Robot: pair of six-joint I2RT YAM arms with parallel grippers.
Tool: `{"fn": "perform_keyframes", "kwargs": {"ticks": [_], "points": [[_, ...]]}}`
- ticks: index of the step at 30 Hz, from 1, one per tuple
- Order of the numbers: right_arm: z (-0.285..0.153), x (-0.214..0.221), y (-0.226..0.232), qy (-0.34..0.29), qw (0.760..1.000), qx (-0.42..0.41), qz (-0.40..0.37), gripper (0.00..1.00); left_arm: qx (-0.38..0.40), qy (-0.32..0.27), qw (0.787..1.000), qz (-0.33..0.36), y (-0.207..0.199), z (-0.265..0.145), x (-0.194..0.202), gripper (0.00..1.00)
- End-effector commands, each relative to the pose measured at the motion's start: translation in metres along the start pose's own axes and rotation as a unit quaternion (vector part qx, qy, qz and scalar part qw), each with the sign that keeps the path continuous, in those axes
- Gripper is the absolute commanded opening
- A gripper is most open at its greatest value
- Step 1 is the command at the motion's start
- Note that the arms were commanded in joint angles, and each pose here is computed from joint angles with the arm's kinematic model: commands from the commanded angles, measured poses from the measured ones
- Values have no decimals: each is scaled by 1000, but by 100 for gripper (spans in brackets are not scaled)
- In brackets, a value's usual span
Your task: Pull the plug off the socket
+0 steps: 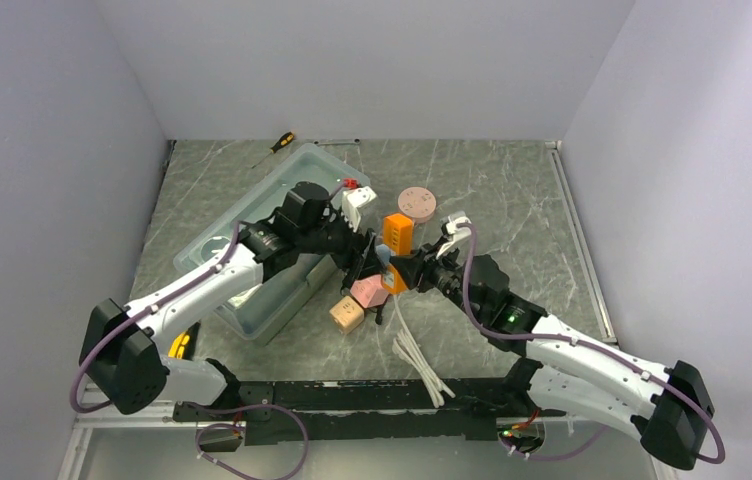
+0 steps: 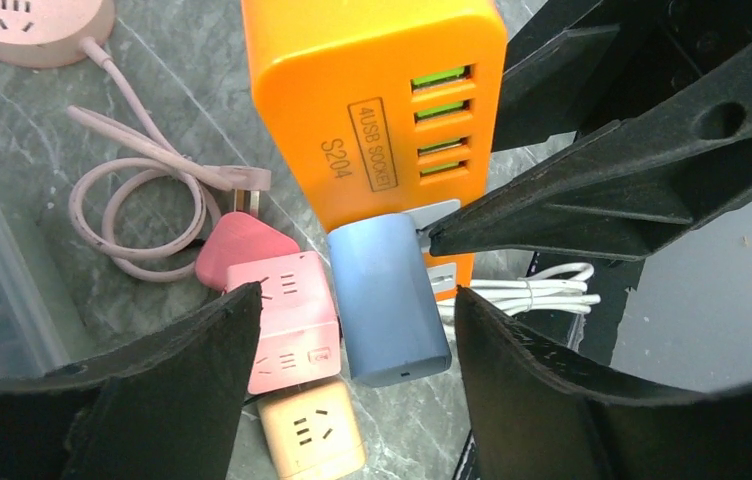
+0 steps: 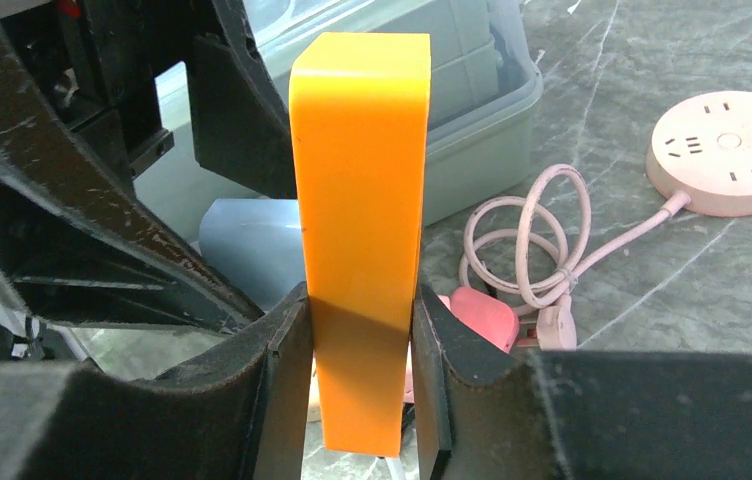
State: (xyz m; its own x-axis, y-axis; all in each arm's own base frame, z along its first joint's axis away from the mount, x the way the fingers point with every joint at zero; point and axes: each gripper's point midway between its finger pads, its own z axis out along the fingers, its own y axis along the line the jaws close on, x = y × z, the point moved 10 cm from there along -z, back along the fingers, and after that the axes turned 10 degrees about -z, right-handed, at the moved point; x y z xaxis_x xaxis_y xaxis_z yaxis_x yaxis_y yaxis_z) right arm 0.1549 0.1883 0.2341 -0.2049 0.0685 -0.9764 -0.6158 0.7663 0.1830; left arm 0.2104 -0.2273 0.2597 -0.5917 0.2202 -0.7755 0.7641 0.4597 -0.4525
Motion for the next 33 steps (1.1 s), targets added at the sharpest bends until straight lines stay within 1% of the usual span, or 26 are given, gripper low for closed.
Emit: {"fn": "perform_keyframes", "kwargs": {"ticks": [1, 3, 5, 7, 9, 14, 17, 23, 28, 31, 33], "points": [[-1, -24, 5, -70, 997, -12, 3, 0, 34, -12, 999, 0, -8, 2, -15, 71], [-1, -24, 5, -70, 997, -11, 1, 0, 42, -12, 999, -2, -8, 4, -14, 66], [-1, -23, 5, -70, 997, -9, -1, 0, 48, -11, 999, -5, -8, 5, -14, 58], [-1, -22, 5, -71, 997, -7, -3, 0, 53, -8, 999, -8, -8, 6, -13, 47], [0, -21, 5, -70, 998, -5, -6, 0, 55, -6, 998, -13, -8, 8, -13, 32], [3, -17, 4, -63, 998, 5, -15, 0, 63, -4, 998, -17, -9, 9, -13, 10], [4, -15, 3, -64, 998, 15, -17, 0, 65, -4, 998, -20, -9, 9, -13, 0], [7, -11, -3, -51, 996, 63, -24, 0, 63, -4, 998, -30, -8, 11, -12, 0], [11, -5, -13, -27, 989, 140, -32, 0, 49, -7, 998, -40, -3, 10, -13, 0], [12, -3, -16, -18, 986, 162, -28, 0, 54, -8, 997, -45, -2, 11, -13, 0], [13, -2, -16, -18, 986, 162, -27, 0, 58, -7, 997, -48, -1, 12, -14, 0]]}}
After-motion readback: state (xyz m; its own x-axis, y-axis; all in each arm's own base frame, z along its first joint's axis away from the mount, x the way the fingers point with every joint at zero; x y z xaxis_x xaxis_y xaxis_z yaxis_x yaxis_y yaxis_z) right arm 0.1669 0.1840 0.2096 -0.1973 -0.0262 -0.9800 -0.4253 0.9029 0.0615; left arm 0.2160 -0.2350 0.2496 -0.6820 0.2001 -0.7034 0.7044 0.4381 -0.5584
